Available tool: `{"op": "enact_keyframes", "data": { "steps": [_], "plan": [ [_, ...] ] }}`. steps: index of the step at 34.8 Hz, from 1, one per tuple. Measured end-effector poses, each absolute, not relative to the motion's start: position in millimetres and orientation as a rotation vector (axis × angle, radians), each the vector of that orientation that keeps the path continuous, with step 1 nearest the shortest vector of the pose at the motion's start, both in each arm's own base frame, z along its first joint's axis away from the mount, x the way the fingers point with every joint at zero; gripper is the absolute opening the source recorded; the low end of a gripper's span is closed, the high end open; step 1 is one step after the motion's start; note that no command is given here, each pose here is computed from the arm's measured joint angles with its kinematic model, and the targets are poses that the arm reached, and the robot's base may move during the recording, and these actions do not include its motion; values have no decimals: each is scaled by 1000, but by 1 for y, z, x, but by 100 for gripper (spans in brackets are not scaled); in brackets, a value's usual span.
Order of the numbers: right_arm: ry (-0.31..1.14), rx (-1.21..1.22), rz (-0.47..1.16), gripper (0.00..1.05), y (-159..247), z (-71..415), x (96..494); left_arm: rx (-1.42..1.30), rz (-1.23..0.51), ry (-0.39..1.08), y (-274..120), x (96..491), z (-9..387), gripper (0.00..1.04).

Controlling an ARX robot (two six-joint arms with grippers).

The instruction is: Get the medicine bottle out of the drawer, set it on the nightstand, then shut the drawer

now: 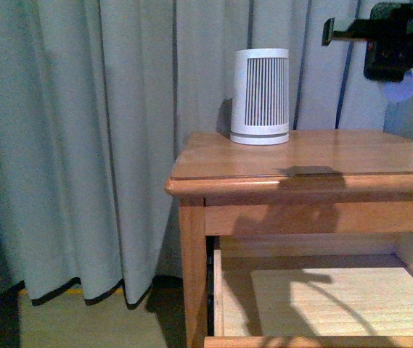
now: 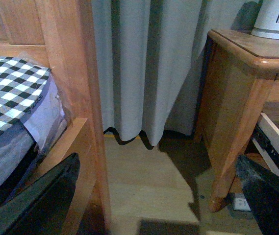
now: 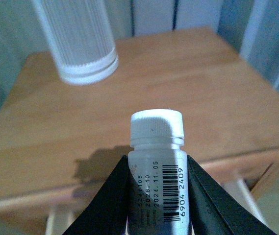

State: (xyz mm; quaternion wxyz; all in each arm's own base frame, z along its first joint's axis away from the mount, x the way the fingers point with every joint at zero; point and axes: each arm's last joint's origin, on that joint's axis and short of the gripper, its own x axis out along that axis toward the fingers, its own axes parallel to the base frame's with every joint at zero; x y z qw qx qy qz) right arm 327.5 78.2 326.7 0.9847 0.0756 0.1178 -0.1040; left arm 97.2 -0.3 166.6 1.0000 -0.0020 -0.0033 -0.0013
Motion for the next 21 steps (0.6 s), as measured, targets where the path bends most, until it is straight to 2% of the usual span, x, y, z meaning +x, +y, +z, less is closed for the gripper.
{"op": "enact_keyframes", "data": {
  "steps": [4,9,21],
  "plan": [
    [211,88,-298,29,56,332,363,-4,-3,-7,0,97,167,98],
    [302,50,-380,29,29,307,415,-4,-3,-7,0,97,167,98],
    [388,85,-437,29,-2,276,463,-4,-3,-7,0,97,167,98]
  ]
}}
